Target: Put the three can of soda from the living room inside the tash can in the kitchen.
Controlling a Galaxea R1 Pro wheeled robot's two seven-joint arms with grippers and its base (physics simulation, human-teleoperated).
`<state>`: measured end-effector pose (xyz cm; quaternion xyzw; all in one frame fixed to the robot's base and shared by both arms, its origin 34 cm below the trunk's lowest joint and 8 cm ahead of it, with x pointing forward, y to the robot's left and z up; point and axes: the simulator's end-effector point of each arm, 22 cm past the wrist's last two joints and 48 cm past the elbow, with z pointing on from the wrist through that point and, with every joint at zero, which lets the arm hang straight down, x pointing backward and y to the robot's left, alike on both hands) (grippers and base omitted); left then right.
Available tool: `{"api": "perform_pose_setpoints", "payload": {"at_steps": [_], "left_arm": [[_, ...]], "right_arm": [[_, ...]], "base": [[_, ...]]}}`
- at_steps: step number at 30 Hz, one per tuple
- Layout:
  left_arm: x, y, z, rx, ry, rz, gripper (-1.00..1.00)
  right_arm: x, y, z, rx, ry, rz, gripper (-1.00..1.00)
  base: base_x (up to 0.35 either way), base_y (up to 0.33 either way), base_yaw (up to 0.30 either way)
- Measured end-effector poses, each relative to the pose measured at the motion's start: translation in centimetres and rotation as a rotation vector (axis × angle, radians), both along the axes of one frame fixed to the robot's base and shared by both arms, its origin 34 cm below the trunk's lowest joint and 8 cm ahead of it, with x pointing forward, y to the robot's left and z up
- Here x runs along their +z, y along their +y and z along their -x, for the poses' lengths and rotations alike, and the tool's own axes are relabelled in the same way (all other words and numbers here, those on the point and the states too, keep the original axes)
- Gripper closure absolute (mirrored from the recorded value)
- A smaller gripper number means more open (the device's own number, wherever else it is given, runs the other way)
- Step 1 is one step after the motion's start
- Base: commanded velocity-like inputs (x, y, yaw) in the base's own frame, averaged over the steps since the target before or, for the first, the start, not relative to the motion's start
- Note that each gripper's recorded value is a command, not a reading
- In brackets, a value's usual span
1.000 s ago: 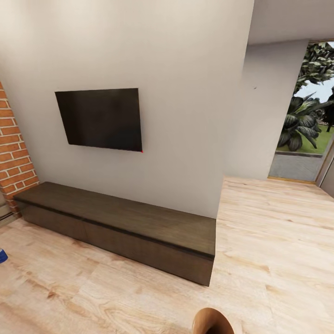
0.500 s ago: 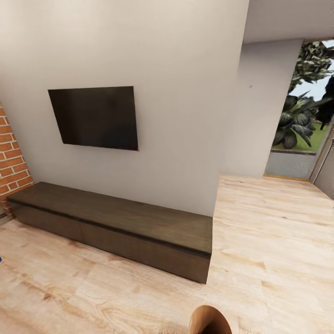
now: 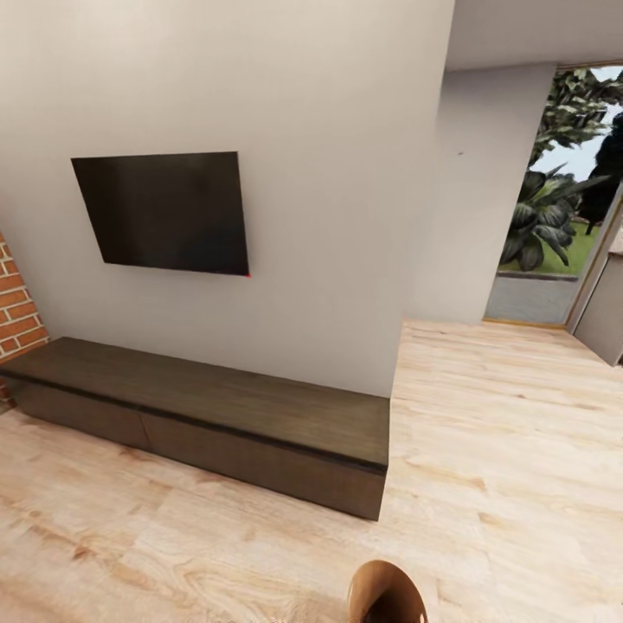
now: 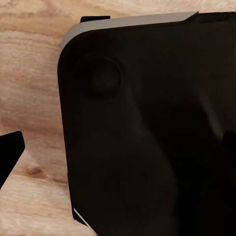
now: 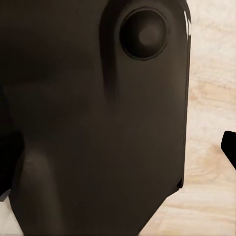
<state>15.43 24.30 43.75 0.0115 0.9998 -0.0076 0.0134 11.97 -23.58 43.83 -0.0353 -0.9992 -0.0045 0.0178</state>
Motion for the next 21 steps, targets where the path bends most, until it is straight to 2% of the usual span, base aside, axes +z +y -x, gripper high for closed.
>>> {"api": "perform_pose_setpoints", "payload": {"at_steps": [21], "left_arm": [[-0.02, 0.07, 0.39, 0.001, 0.011, -0.001, -1.0]], "right_arm": [[0.03, 0.08, 0.54, -0.001, 0.015, -0.001, -1.0]], "base": [[0.0, 0.0, -0.002]]}}
